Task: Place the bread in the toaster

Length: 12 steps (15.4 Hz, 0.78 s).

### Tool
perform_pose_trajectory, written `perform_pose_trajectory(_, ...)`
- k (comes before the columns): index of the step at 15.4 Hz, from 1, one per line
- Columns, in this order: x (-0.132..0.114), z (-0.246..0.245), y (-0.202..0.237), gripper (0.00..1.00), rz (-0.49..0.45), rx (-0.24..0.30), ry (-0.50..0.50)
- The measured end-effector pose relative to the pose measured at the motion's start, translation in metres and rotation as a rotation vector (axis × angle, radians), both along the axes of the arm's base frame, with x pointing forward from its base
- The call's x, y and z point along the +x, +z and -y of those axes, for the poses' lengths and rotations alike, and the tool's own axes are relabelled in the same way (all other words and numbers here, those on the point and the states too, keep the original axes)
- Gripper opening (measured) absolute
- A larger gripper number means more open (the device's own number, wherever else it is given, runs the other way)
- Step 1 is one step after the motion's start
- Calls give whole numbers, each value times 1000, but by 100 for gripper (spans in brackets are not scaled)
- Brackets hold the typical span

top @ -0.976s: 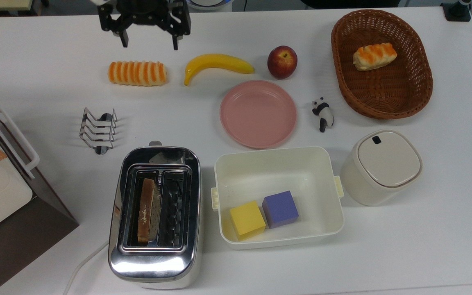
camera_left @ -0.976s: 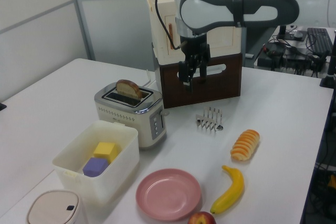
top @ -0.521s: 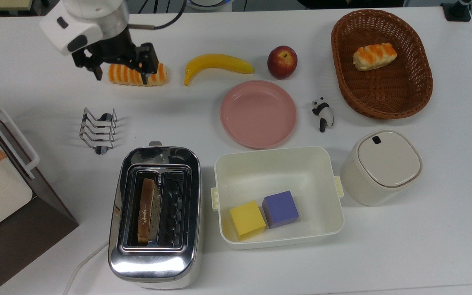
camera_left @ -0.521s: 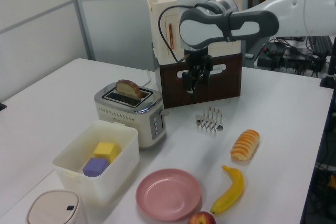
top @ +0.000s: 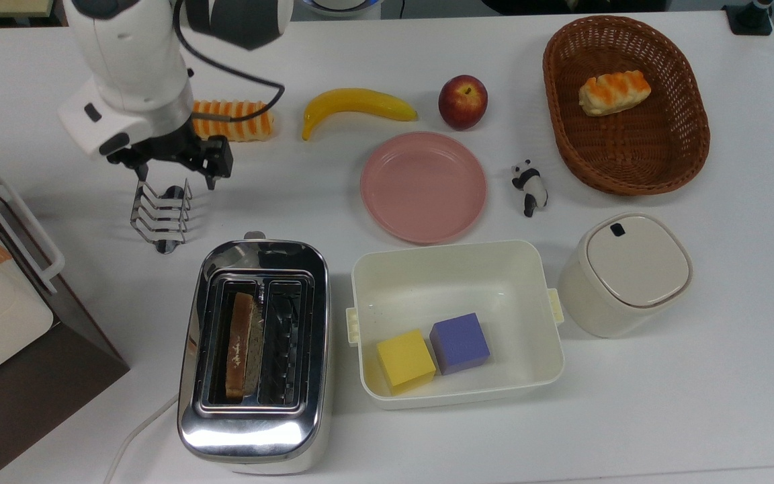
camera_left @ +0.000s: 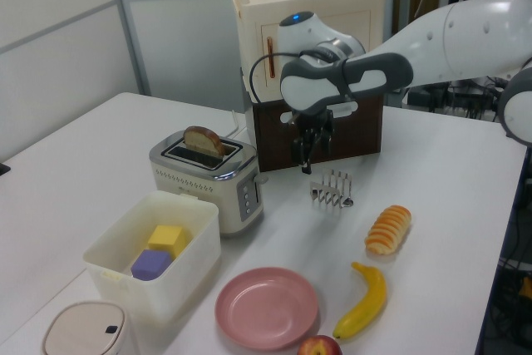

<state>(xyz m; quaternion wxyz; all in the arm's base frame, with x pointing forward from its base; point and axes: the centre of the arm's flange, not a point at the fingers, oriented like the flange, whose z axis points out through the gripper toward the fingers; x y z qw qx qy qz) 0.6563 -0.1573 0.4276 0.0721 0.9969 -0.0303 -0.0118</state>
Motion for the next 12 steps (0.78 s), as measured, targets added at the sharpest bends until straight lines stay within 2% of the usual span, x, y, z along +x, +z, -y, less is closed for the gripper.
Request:
perform_pose_trajectory(5, 5, 20, -29, 93, -13, -26, 19)
perform_pose_trajectory(12, 6, 25, -24, 93, -2, -28, 32)
